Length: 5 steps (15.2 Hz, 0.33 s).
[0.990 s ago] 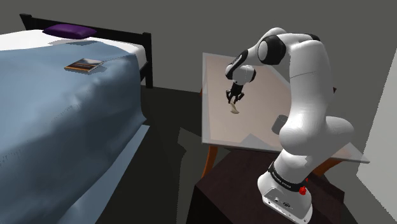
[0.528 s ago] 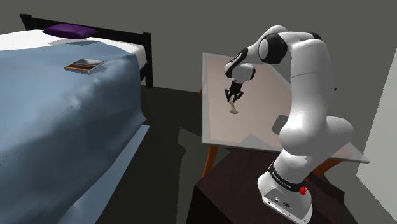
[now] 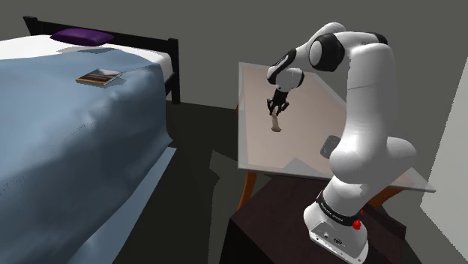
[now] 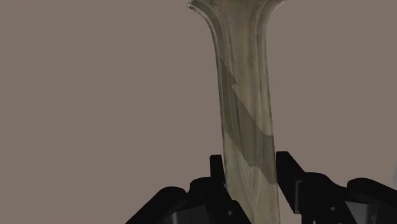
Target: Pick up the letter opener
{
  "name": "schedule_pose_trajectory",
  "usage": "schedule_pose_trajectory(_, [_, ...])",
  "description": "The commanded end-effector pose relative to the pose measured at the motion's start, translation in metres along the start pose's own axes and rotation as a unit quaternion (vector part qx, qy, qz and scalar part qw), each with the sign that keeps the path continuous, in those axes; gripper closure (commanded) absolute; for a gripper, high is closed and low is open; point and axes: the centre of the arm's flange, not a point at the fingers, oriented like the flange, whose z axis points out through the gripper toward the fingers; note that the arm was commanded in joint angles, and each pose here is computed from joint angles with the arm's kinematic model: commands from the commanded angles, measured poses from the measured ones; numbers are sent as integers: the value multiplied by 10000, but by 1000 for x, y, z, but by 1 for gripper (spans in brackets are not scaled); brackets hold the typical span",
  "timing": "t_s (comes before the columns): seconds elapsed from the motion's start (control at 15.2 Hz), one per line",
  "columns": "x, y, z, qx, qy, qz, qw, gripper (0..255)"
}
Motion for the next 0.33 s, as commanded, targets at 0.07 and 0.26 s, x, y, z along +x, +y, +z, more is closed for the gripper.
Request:
schedule_pose_trajectory(0.07, [0,-1,-16,0,-1,1,10000,255])
schedule_pose_trajectory(0.26, [0,-1,-22,0,-1,1,10000,255])
